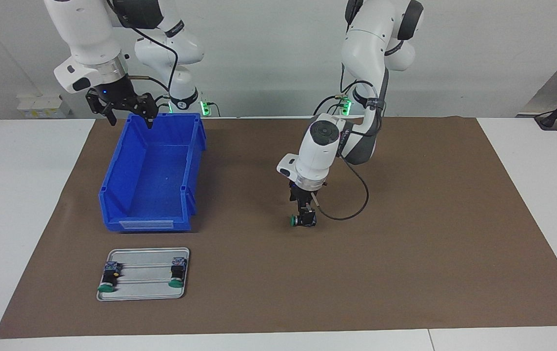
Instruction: Place and press button with both arms
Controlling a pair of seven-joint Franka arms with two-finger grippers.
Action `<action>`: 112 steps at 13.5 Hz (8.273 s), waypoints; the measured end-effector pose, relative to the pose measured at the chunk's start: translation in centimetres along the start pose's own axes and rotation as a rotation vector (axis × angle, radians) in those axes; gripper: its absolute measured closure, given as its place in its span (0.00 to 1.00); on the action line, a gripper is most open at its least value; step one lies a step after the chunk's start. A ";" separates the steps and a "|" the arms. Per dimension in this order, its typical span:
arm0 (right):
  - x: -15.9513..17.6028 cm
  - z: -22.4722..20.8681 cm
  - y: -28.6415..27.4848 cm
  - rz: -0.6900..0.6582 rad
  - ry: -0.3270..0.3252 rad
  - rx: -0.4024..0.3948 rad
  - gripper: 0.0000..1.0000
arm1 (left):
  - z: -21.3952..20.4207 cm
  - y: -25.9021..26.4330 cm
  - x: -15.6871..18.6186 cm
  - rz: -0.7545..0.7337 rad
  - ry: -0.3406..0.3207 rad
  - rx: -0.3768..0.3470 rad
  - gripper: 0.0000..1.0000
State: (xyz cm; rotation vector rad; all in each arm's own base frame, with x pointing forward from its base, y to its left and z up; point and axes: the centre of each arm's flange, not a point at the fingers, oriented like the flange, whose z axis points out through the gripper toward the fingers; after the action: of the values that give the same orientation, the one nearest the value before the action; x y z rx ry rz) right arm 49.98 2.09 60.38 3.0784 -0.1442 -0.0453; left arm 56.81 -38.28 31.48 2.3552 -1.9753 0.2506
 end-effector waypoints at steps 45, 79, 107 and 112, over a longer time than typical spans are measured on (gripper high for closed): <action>-0.1 -0.7 0.1 0.001 0.014 0.002 0.00 | -7.0 -1.3 -27.9 -0.342 0.833 -0.045 0.67; -0.1 -0.7 0.1 0.001 0.015 0.002 0.00 | 6.6 10.2 -24.8 -0.402 1.159 0.174 0.18; -0.1 -0.7 0.1 0.001 0.015 0.002 0.00 | -3.4 3.7 -37.1 -0.534 0.846 -0.143 0.17; -0.1 -0.7 0.1 0.001 0.015 0.002 0.00 | -7.2 3.9 -32.1 -0.671 0.764 -0.098 0.17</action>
State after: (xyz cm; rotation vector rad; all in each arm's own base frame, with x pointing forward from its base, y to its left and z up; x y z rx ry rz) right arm 49.93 2.08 61.05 3.0802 -0.1448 -0.0226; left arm 47.01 -6.69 33.17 2.2077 -0.8060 0.8165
